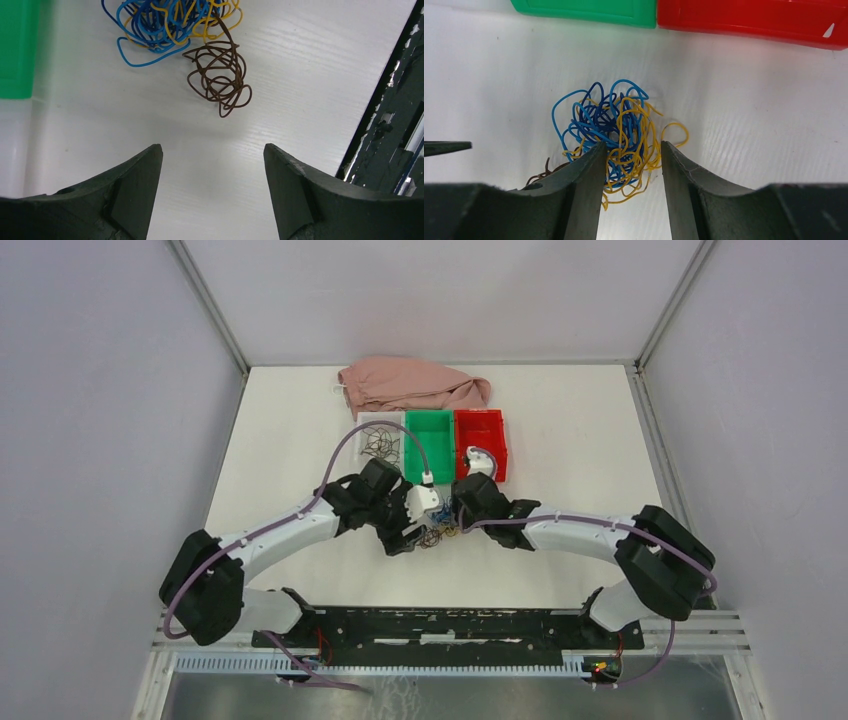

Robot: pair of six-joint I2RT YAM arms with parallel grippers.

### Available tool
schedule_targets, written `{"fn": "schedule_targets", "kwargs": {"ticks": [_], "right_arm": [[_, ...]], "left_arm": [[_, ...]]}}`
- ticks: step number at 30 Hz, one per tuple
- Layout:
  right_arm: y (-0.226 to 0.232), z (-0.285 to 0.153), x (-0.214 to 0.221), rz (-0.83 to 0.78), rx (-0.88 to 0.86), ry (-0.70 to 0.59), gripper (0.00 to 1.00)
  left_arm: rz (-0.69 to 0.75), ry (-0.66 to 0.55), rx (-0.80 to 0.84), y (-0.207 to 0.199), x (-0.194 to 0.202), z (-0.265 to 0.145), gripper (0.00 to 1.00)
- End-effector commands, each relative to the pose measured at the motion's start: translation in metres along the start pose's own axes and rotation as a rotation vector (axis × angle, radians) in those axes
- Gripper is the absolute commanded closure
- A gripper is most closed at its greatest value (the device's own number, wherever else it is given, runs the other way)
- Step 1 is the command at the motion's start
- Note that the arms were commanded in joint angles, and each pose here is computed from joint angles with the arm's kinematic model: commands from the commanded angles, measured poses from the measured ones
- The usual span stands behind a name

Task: Untangle the cables
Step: Untie the cable.

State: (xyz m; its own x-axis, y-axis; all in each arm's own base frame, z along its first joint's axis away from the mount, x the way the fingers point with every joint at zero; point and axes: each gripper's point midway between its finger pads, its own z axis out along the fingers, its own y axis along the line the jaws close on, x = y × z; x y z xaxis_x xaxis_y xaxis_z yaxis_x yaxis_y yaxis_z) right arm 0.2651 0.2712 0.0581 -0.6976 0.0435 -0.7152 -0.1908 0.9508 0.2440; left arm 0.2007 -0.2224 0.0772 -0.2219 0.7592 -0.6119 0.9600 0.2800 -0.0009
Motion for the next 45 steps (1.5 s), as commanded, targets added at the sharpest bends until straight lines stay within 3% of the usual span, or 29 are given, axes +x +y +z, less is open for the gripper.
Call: {"fn": "schedule_targets", "kwargs": {"ticks": [1,9,23,27,33,37,45], "right_arm": [[-0.005,-0.009,-0.013,0.056,0.02,-0.061,0.5],[-0.008,-0.017,-0.016,0.145,0.017,-0.094,0.52],[-0.012,-0.028,-0.041,0.276,-0.056,-0.092,0.52],[-0.015,-0.026,-0.043,0.283,-0.063,-0.079,0.52],[-0.018,-0.024,-0.041,0.29,-0.072,-0.064,0.52],[-0.025,-0.027,-0.045,0.303,-0.072,-0.078,0.52],[-0.026,-0.037,-0.056,0.301,-0.116,-0.134,0.51]], "left_arm": [[-0.038,-0.062,0.029,-0.012,-0.017,0.012,0.19],[-0.03,-0.037,0.078,-0.029,-0.015,0.031,0.23],[0.051,0.016,0.093,-0.019,-0.018,0.057,0.35],[0.062,0.019,0.083,-0.012,-0.024,0.064,0.47],[0.104,0.034,0.072,-0.009,-0.022,0.058,0.79],[0.182,0.048,0.061,-0.009,-0.025,0.034,0.96],[0.292,-0.004,0.094,-0.019,-0.072,-0.048,0.97]]}}
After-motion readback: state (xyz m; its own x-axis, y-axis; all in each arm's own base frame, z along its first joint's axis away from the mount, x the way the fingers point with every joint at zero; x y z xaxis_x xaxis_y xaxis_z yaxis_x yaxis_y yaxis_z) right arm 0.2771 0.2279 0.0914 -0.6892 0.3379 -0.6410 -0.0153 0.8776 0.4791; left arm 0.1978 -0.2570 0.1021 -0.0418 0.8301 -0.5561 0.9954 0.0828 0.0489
